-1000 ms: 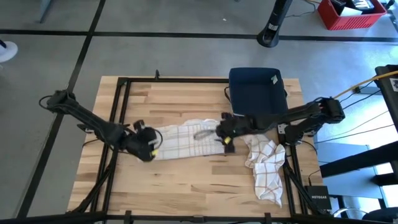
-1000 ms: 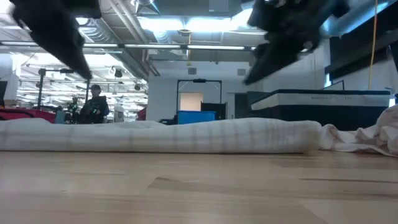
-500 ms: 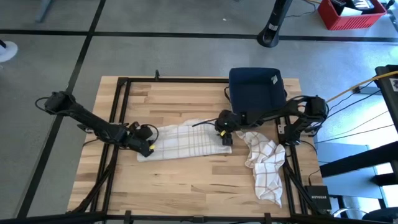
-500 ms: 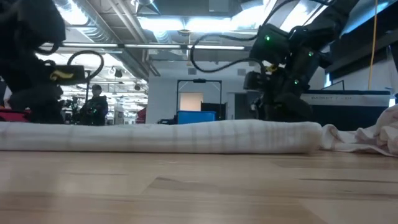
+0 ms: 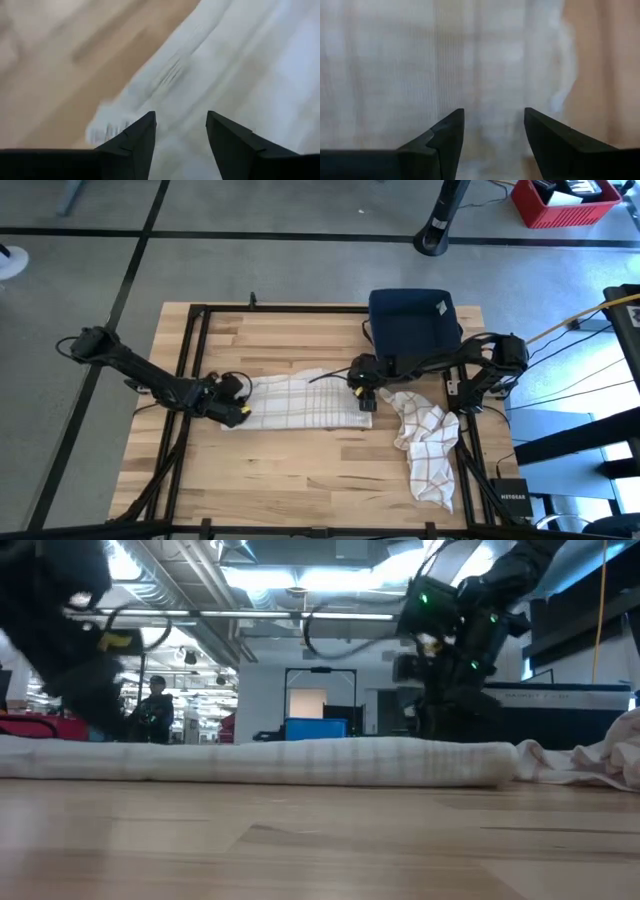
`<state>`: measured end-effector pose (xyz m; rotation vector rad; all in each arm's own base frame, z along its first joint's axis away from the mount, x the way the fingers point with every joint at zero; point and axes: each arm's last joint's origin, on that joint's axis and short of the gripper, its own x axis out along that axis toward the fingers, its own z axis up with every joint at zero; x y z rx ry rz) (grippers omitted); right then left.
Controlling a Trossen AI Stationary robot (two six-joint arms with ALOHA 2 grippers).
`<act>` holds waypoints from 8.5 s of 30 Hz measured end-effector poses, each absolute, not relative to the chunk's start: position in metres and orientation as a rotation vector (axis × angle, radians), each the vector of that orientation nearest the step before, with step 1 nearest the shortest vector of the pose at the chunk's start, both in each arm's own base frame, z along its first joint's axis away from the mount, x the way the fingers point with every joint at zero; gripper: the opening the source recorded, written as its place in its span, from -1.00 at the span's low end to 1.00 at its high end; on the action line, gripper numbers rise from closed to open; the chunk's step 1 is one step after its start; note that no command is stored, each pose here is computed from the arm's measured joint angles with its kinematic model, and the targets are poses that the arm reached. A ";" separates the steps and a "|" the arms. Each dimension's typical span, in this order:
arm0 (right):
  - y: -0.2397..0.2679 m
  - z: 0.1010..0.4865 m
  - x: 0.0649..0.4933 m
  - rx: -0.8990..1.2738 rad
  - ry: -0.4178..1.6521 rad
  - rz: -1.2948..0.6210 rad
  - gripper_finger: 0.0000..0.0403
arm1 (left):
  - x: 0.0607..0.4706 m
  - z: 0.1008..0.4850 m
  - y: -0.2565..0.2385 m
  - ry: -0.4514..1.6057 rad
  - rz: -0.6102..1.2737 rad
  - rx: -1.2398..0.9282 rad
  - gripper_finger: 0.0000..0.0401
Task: Fold towel
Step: Fold the white patterned towel
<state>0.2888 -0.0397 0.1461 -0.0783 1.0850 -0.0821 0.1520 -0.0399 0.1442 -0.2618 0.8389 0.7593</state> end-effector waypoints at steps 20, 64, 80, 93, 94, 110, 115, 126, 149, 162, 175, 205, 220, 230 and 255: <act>-0.043 0.114 0.325 -0.029 0.925 -0.057 0.04 | 0.144 0.113 -0.019 0.879 0.731 -0.196 -0.17; -0.043 0.114 0.377 0.098 0.785 0.008 0.04 | 0.175 0.116 -0.016 0.884 0.758 -0.161 -0.17; 0.007 0.139 0.368 0.186 0.938 0.225 0.04 | 0.202 0.148 -0.030 0.830 0.293 -0.216 -0.17; 0.040 0.112 0.346 0.089 0.899 0.061 0.04 | 0.169 0.109 -0.025 0.910 0.421 -0.379 -0.17; 0.040 0.112 0.346 0.103 0.898 0.062 0.04 | 0.169 0.111 -0.026 0.903 0.416 -0.387 -0.17; -0.001 0.186 0.336 -0.048 0.797 -0.304 0.04 | 0.199 0.169 -0.030 0.607 0.427 -0.216 -0.17; -0.035 0.174 0.338 -0.180 0.858 -0.421 0.04 | 0.202 0.167 -0.024 0.597 0.475 -0.216 -0.17; -0.048 0.136 0.346 -0.037 0.937 -0.012 0.04 | 0.207 0.157 -0.025 0.634 0.491 -0.222 -0.17; -0.050 0.162 0.335 -0.199 1.043 -0.100 0.04 | 0.208 0.157 -0.024 0.632 0.493 -0.211 -0.17; -0.034 0.127 0.340 -0.048 1.025 0.026 0.04 | 0.208 0.158 -0.023 0.630 0.494 -0.209 -0.17; -0.023 0.136 0.346 0.060 0.965 0.259 0.04 | 0.208 0.158 -0.023 0.631 0.494 -0.200 -0.17; 0.004 0.177 0.346 0.070 0.981 0.087 0.04 | 0.208 0.152 -0.014 0.649 0.538 -0.166 -0.17; 0.022 0.128 0.314 -0.037 0.995 -0.101 0.04 | 0.170 0.100 0.000 0.864 0.779 -0.286 -0.17; 0.024 0.165 0.328 -0.094 0.983 -0.067 0.04 | 0.186 0.127 -0.002 0.798 0.667 -0.264 -0.17; 0.027 0.149 0.328 0.150 0.627 -0.029 0.04 | 0.149 0.160 0.004 1.100 0.793 -0.797 -0.17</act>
